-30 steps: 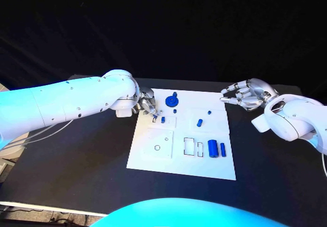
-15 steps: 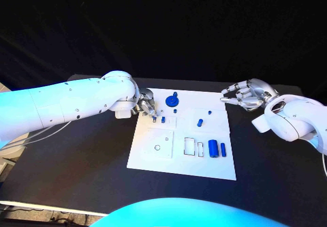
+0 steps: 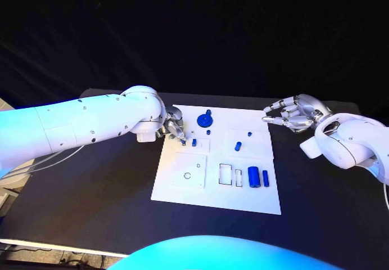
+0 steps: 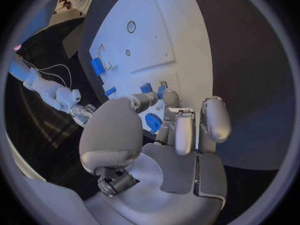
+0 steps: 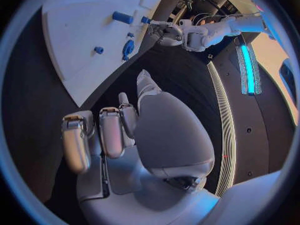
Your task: Assemble the parts on the task board
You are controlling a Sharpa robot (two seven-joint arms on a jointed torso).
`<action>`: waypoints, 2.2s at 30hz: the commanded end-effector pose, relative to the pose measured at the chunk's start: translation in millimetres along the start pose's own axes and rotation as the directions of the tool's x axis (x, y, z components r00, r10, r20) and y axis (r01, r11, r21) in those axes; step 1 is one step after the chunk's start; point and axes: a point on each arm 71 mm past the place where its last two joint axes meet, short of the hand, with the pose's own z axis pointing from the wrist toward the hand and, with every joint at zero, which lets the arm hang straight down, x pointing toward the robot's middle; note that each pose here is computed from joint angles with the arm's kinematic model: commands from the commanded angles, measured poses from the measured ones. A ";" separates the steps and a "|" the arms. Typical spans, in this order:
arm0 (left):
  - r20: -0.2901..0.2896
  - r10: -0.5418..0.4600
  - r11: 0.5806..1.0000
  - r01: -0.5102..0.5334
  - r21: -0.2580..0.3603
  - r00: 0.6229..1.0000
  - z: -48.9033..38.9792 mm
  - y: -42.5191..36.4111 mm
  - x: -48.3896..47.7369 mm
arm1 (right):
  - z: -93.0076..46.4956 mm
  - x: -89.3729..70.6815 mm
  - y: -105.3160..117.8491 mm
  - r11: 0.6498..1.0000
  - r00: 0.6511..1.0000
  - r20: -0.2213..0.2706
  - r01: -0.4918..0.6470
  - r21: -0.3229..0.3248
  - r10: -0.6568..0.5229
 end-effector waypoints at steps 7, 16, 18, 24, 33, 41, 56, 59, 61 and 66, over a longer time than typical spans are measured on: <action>-0.031 0.010 1.000 -0.010 -0.002 0.999 2.6 0.1 5.3 | -0.5 1.4 0.3 1.000 1.000 -0.014 0.005 -0.013 -0.005; -0.047 0.014 1.000 -0.014 -0.001 0.999 3.3 0.5 7.4 | -0.3 1.6 0.3 1.000 1.000 -0.014 0.004 -0.012 -0.005; -0.050 0.015 1.000 -0.015 -0.002 0.999 3.3 0.8 7.6 | -0.3 1.7 0.2 1.000 1.000 -0.014 0.004 -0.012 -0.005; -0.057 0.018 1.000 -0.018 0.001 0.998 3.1 0.7 8.4 | -0.4 1.6 0.0 1.000 1.000 -0.015 0.004 -0.011 -0.005; -0.058 0.018 1.000 -0.018 0.001 0.998 3.3 2.0 8.1 | -0.3 2.0 -0.4 1.000 1.000 -0.016 0.004 -0.011 -0.004; -0.056 0.015 1.000 -0.015 0.000 0.998 4.4 1.2 7.8 | -0.6 2.1 -0.5 1.000 1.000 -0.016 0.004 -0.010 -0.004; -0.084 -0.008 1.000 0.007 -0.011 0.996 12.8 0.4 18.8 | -1.6 1.8 -0.7 1.000 1.000 -0.016 0.003 -0.010 -0.003; -0.084 -0.010 1.000 0.009 -0.013 0.996 13.4 0.3 19.4 | -1.7 1.7 -0.8 1.000 1.000 -0.016 0.003 -0.010 -0.003; -0.082 -0.011 1.000 0.010 -0.013 0.997 13.6 0.2 19.6 | -1.8 1.7 -0.8 1.000 1.000 -0.016 0.003 -0.009 -0.003; -0.083 -0.011 1.000 0.009 -0.015 0.996 13.8 0.4 19.9 | -1.9 1.7 -0.8 1.000 1.000 -0.016 0.003 -0.010 -0.003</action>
